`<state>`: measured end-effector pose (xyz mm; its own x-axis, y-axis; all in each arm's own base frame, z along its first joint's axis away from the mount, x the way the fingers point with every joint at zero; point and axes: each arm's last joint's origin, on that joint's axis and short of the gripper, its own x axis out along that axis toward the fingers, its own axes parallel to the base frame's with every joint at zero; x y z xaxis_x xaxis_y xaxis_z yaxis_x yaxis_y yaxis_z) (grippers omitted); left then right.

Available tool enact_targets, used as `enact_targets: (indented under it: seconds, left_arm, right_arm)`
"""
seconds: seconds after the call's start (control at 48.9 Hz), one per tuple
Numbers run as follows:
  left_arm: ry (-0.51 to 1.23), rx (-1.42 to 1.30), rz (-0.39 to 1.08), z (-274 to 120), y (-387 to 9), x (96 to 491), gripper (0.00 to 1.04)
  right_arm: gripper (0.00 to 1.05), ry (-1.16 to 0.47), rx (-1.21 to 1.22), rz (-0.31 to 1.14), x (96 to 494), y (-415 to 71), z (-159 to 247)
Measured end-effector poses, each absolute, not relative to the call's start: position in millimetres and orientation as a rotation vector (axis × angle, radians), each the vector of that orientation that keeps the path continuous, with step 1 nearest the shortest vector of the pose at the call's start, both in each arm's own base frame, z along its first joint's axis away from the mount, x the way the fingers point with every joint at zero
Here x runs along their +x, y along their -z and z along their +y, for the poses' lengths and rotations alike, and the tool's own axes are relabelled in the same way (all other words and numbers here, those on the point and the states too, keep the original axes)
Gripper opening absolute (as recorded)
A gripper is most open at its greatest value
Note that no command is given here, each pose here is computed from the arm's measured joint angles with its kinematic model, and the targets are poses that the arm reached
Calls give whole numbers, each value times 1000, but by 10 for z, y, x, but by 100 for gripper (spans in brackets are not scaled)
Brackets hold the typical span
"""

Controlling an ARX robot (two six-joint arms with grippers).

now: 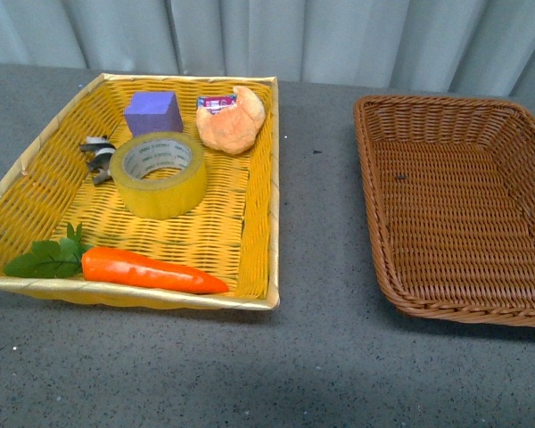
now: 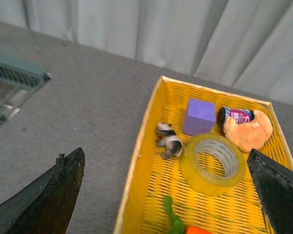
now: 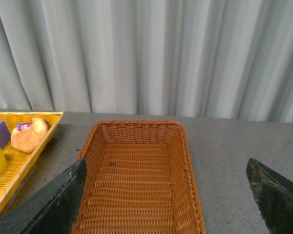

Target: Move tape to another basket

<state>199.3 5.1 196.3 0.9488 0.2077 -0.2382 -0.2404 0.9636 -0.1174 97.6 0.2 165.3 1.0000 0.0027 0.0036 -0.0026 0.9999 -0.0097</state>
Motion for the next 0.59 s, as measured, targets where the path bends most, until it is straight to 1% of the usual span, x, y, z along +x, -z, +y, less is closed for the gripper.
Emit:
enact_targets:
  seconds: [0.02, 0.061, 0.143, 0.225, 0.347, 0.47, 0.593]
  left_arm:
    - [-222, -149, 240, 53, -1960, 2035, 98]
    - [-200, -172, 322, 55, -1917, 2238, 98]
    - [-185, -183, 440, 53, -1825, 2549, 98]
    - [-196, -197, 517, 60, -1761, 2771, 98]
    - [-203, -243, 639, 57, -1640, 3225, 98]
    - [-211, -242, 731, 1, -1479, 3517, 98]
    - [-247, -257, 823, -57, -1306, 3722, 98]
  right_arm:
    - [96, -3, -10, -4, 976, -1653, 2]
    - [96, -3, -10, -4, 976, -1653, 2]
    - [96, -3, -10, -4, 976, -1653, 2]
    - [96, -3, -10, -4, 976, -1653, 2]
    - [96, -3, -10, -4, 976, -1653, 2]
    - [96, -3, -10, -4, 976, -1653, 2]
    - [96, -3, -10, -4, 976, -1653, 2]
